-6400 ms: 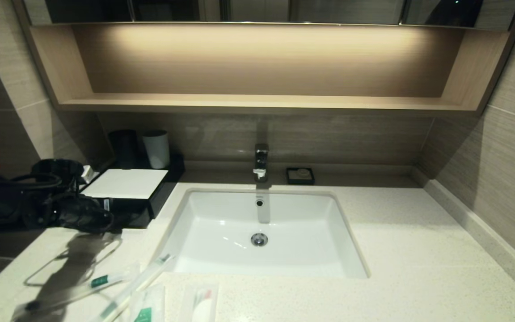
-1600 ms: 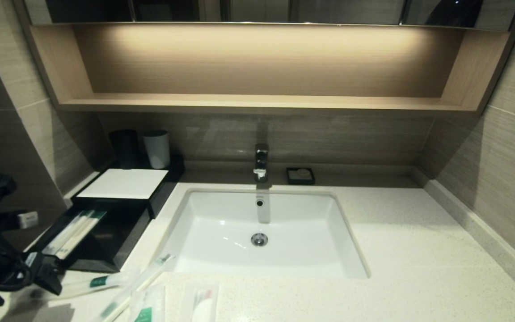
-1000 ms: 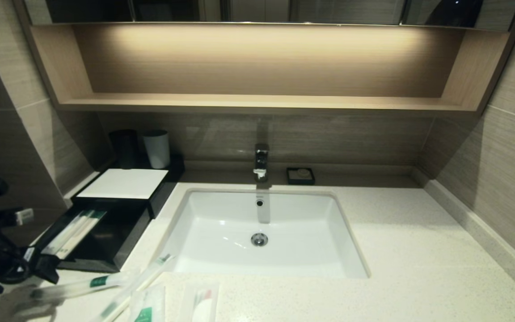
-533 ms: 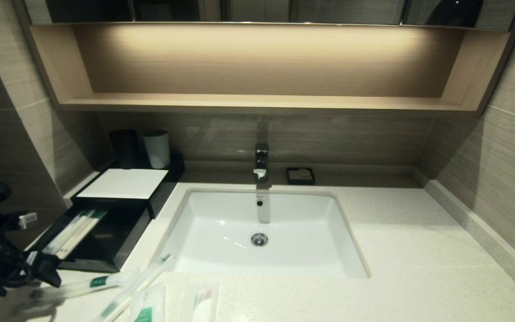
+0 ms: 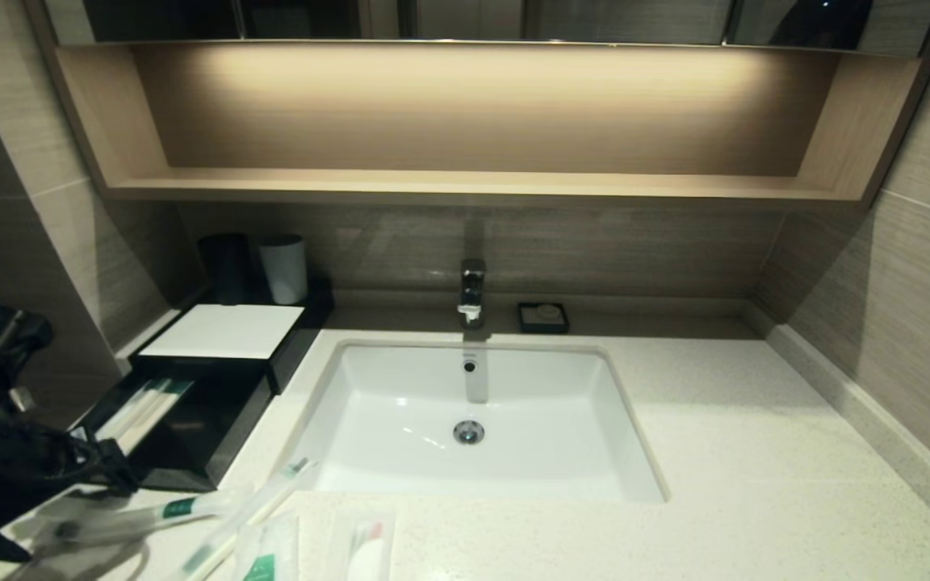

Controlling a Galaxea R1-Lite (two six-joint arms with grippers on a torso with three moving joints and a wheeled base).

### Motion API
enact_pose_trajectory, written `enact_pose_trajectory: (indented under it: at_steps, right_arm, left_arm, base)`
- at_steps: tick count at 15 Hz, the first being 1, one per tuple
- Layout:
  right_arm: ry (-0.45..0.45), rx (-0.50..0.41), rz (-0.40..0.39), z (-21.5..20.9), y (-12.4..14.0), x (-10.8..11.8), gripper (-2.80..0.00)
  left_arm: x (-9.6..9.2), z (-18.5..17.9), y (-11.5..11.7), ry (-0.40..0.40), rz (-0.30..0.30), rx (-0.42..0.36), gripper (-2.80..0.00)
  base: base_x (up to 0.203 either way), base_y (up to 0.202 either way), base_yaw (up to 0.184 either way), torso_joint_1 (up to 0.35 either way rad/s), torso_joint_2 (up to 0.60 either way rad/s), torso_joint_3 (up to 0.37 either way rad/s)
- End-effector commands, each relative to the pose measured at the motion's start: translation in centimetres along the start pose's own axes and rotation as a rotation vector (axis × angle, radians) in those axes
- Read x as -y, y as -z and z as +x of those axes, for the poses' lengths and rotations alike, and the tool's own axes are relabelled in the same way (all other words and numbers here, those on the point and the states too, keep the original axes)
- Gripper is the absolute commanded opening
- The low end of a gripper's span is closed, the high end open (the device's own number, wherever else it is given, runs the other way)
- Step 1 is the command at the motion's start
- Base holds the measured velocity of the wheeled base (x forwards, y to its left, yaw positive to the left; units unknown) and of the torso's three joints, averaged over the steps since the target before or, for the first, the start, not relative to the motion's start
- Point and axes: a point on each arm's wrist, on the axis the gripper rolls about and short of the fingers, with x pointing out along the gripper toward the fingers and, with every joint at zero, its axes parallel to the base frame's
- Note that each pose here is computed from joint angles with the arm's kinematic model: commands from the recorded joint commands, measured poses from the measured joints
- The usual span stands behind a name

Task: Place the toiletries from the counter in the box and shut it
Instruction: Pick up the bathroom toiletry

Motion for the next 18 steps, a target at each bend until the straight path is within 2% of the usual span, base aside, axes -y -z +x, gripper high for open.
enact_pose_trajectory:
  at_steps: [1, 2, 3, 4, 5, 7, 10, 13, 16, 18]
  right_arm:
    - [0.000, -0.001, 0.000, 0.0, 0.0, 0.0, -2.80]
    - [-0.001, -0.002, 0.000, 0.0, 0.0, 0.0, -2.80]
    - [-0.001, -0.002, 0.000, 0.0, 0.0, 0.0, -2.80]
    - [0.000, 0.000, 0.000, 0.0, 0.0, 0.0, -2.80]
    - [0.000, -0.001, 0.000, 0.0, 0.0, 0.0, -2.80]
    - [-0.001, 0.000, 0.000, 0.0, 0.0, 0.0, -2.80]
    - [-0.001, 0.000, 0.000, 0.0, 0.0, 0.0, -2.80]
    - [-0.001, -0.001, 0.000, 0.0, 0.0, 0.0, -2.80]
    - [-0.001, 0.000, 0.000, 0.0, 0.0, 0.0, -2.80]
    - [0.000, 0.000, 0.000, 0.0, 0.0, 0.0, -2.80]
  left_arm:
    - [0.1, 0.1, 1.4, -0.005, -0.058, -0.027, 0.00]
    - [-0.3, 0.2, 1.4, -0.006, 0.062, -0.025, 0.00]
    - [-1.1, 0.3, 1.0, -0.017, 0.226, -0.018, 0.00]
    - [-2.4, 0.5, 0.2, -0.038, 0.400, -0.016, 0.00]
    - [-4.1, 0.7, -0.5, -0.056, 0.550, -0.019, 0.00]
    - [-6.5, 0.7, -2.2, -0.090, 0.775, 0.007, 0.00]
    - [-7.8, 0.6, -4.0, -0.113, 1.011, 0.052, 0.00]
    - [-8.2, 0.8, -4.4, -0.047, 1.256, 0.066, 0.00]
    - [-7.8, 1.2, -5.0, 0.031, 1.450, 0.103, 0.00]
    - [-7.6, 1.3, -5.0, 0.050, 1.593, 0.118, 0.00]
  base:
    - [0.000, 0.000, 0.000, 0.000, 0.00, 0.000]
    - [0.000, 0.000, 0.000, 0.000, 0.00, 0.000]
    - [0.000, 0.000, 0.000, 0.000, 0.00, 0.000]
    - [0.000, 0.000, 0.000, 0.000, 0.00, 0.000]
    - [0.000, 0.000, 0.000, 0.000, 0.00, 0.000]
    - [0.000, 0.000, 0.000, 0.000, 0.00, 0.000]
    - [0.000, 0.000, 0.000, 0.000, 0.00, 0.000]
    - [0.000, 0.000, 0.000, 0.000, 0.00, 0.000]
    - [0.000, 0.000, 0.000, 0.000, 0.00, 0.000]
    - [0.000, 0.000, 0.000, 0.000, 0.00, 0.000]
